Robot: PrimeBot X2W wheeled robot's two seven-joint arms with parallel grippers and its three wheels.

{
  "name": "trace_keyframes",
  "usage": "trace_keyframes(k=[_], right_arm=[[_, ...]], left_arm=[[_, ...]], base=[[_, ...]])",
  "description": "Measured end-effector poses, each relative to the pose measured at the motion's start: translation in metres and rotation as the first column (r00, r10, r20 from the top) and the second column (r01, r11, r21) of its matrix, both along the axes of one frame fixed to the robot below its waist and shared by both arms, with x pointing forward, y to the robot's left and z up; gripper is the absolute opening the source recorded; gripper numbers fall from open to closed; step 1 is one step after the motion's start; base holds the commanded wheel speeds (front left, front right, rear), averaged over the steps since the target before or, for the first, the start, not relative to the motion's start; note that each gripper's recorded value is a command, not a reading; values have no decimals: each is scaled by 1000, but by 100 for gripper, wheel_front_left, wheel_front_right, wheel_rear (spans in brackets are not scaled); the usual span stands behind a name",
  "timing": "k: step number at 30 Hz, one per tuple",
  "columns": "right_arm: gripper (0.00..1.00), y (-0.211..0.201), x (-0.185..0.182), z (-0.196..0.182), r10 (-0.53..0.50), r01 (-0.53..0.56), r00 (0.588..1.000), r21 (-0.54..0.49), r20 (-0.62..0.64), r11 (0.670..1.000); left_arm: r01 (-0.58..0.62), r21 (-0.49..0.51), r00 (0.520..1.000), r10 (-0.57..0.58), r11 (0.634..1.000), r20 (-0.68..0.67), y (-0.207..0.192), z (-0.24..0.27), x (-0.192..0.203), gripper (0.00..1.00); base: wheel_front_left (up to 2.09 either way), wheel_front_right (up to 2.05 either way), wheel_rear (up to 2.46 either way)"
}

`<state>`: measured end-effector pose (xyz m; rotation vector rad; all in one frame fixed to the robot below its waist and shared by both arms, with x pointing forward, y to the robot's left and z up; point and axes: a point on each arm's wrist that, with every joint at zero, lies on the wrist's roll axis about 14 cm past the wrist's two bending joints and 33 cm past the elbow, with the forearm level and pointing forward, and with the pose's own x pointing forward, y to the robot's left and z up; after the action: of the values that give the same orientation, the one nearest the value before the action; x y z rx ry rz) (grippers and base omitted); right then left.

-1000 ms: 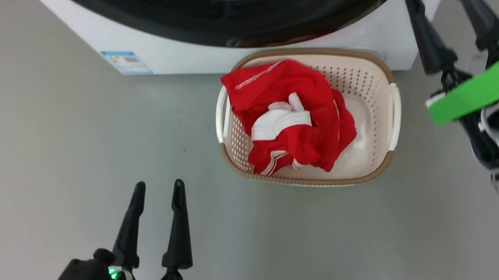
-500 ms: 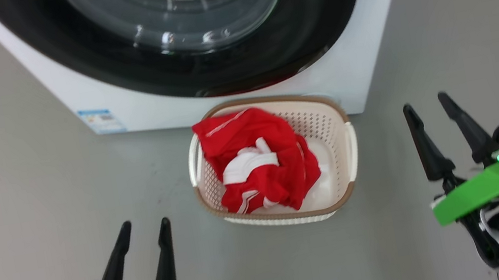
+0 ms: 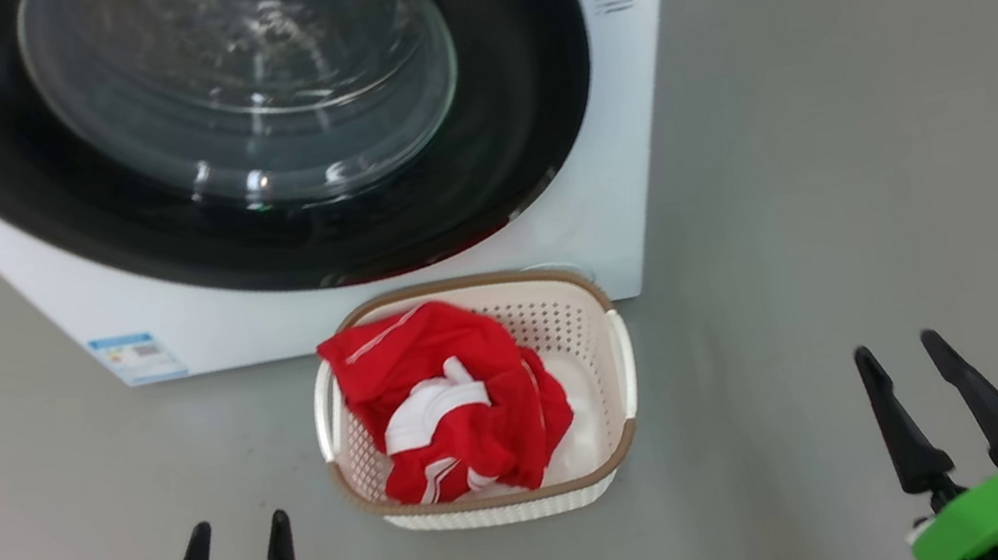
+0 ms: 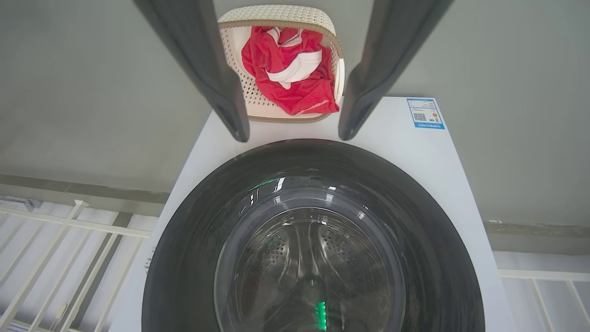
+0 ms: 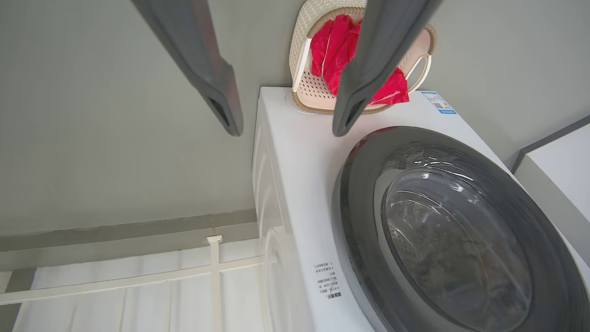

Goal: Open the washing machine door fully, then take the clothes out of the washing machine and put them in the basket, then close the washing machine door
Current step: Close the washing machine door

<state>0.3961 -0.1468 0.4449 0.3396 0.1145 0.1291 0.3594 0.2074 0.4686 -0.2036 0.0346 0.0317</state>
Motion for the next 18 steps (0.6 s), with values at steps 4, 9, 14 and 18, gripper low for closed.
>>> trace_keyframes(k=[4,9,14,18], right_arm=[[100,-20,-17,-1,-60,60,998,-4,-8,998],[100,-42,-35,0,-127,127,992,-8,-9,992],[100,-59,-49,3,-180,180,984,-11,-1,984],[100,-68,-60,3,-208,208,978,-14,-1,978]], left_arm=[[9,7,1000,-9,1000,11,-2,3,2,100],[17,8,1000,-17,1000,1,-4,0,-2,100],[34,16,999,-34,999,6,-8,2,-2,100],[34,17,999,-35,999,22,-8,6,-2,100]], base=[[0,0,0],[0,0,0],[0,0,0],[0,0,0]])
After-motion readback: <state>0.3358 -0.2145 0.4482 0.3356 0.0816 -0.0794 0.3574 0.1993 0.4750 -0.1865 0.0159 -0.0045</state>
